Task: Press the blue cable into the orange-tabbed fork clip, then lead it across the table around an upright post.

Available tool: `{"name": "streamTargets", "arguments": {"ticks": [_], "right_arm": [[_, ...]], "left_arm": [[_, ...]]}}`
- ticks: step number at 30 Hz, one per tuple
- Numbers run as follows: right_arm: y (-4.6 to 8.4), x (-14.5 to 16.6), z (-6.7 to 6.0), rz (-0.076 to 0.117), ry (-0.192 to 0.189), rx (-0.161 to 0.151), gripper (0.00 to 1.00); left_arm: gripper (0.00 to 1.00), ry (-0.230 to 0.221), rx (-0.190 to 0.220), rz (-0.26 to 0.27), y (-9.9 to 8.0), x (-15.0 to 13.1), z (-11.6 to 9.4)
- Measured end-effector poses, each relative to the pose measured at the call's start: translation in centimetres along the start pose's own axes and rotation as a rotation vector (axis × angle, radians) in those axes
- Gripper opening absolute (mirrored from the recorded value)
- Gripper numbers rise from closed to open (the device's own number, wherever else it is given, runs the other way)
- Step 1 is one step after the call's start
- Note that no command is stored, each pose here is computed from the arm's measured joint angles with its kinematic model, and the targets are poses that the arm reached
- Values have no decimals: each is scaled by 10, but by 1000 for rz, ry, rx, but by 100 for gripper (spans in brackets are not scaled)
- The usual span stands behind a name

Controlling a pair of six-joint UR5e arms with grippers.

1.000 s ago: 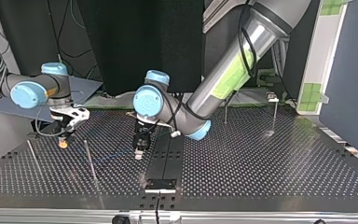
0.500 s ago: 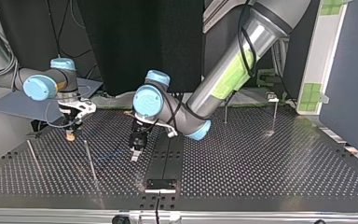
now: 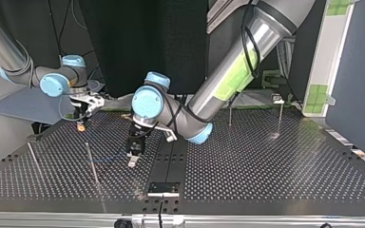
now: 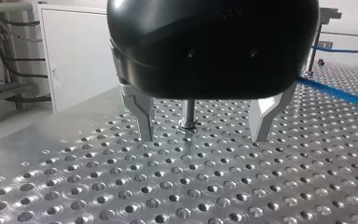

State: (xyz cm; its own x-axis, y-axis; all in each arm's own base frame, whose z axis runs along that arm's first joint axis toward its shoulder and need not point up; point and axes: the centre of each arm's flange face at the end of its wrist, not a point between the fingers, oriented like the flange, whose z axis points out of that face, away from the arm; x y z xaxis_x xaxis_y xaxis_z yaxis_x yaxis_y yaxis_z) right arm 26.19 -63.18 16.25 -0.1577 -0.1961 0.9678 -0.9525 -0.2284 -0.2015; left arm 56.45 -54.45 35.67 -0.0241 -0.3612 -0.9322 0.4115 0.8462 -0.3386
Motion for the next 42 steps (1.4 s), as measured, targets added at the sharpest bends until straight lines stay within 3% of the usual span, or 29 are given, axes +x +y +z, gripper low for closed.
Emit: {"name": "streamTargets", "arguments": {"ticks": [6,13,18,23,35,42], "right_arm": [[7,-22,3,1,-24,-12,0],[19,-39,0,5,-19,-25,0],[30,-55,1,3,-20,-38,0],[45,-71,1,-16,-35,-57,0],[74,-81,0,-21,-13,-90,0],[87,-100,-1,-15,-32,-108,0]], "left_arm": [[100,1,-1,-14,-1,0,0],[100,9,-2,-24,-1,4,0],[100,46,-11,-15,0,22,5],[100,73,-19,-7,-1,39,10],[100,84,-21,-4,-1,45,10],[100,89,-23,-2,-1,46,9]]}}
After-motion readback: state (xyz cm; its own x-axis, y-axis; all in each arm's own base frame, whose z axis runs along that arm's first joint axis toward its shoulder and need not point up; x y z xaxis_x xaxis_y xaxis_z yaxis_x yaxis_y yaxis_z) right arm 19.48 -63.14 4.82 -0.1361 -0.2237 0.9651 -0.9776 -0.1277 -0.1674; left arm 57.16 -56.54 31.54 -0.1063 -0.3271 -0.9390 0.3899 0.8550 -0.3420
